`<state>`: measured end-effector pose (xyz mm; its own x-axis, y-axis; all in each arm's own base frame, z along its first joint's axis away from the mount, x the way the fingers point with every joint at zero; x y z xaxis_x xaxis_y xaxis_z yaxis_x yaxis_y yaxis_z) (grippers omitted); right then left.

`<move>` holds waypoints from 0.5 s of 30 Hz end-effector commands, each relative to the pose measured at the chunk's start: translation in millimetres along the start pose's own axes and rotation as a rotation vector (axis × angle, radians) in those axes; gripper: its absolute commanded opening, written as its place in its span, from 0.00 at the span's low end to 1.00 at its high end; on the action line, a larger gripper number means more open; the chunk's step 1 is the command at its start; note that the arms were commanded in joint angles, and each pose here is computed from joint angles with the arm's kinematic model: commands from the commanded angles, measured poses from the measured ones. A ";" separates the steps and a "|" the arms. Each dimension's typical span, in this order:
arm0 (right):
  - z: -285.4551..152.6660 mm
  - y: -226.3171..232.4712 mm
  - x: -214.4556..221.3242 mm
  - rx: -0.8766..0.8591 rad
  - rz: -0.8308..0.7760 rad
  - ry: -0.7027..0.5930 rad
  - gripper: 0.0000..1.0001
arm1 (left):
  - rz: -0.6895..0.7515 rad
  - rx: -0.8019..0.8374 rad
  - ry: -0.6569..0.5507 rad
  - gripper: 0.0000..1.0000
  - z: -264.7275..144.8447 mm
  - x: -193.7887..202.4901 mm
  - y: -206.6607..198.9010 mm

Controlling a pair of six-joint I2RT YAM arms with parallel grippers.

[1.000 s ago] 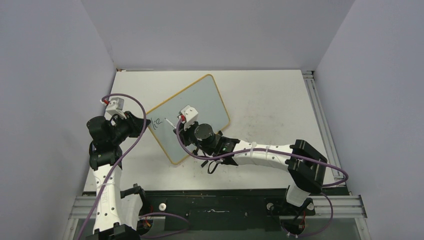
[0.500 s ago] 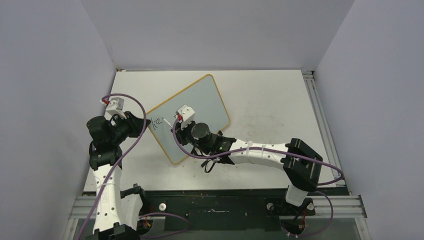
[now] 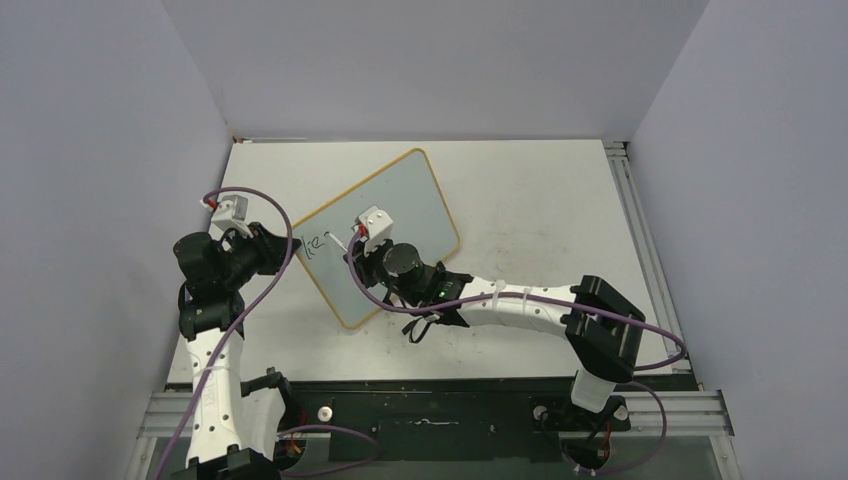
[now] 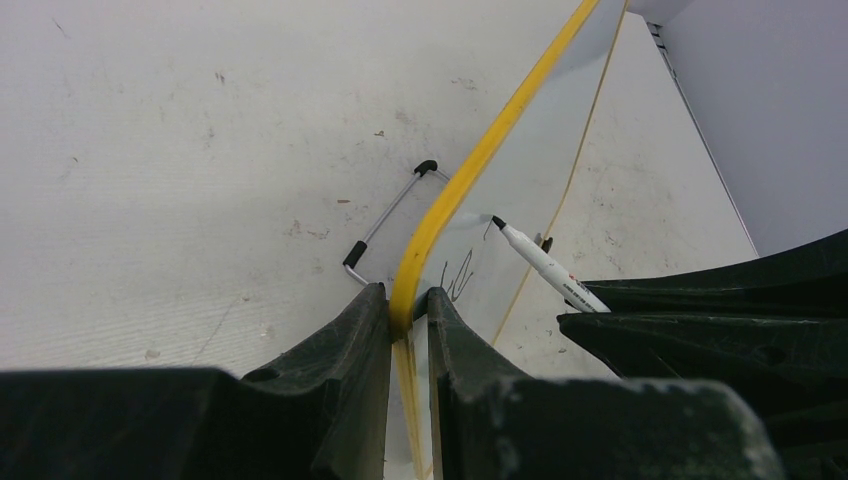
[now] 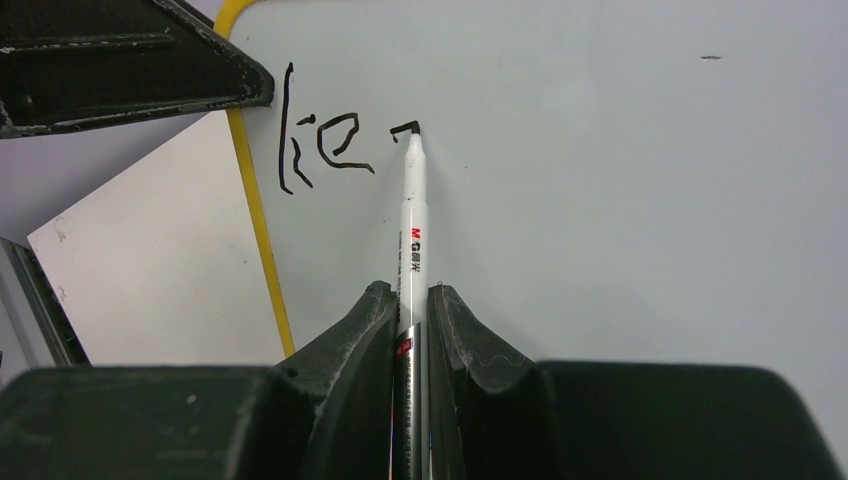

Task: Write a sentence on the whiteboard

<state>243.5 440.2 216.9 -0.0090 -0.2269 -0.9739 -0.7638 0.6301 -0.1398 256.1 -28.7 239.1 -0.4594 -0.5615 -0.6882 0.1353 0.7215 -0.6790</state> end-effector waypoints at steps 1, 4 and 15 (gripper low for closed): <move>4.3 -17.2 -20.8 0.065 0.036 -0.056 0.05 | 0.050 0.009 -0.029 0.00 -3.4 -12.4 -9.7; 5.4 -18.2 -22.6 0.064 0.033 -0.061 0.05 | 0.051 0.008 -0.030 0.00 -3.4 -12.9 -9.5; 10.7 -14.7 -32.6 0.038 0.012 -0.091 0.05 | 0.052 0.009 -0.029 0.00 -3.1 -12.7 -9.5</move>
<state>249.7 439.7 224.0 -0.0025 -0.2141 -0.9768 -0.7558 0.6400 -0.1383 256.0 -28.9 239.0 -0.4598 -0.5587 -0.6903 0.1375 0.7232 -0.6769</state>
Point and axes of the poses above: each gripper's point midway between its finger pads, its own z axis out along the fingers, its own y axis along the line the jaws close on, x = y × z, the point moved 3 cm from there along -z, back along the fingers, and after that the axes turned 15 degrees about -z, right-handed, at the moved point
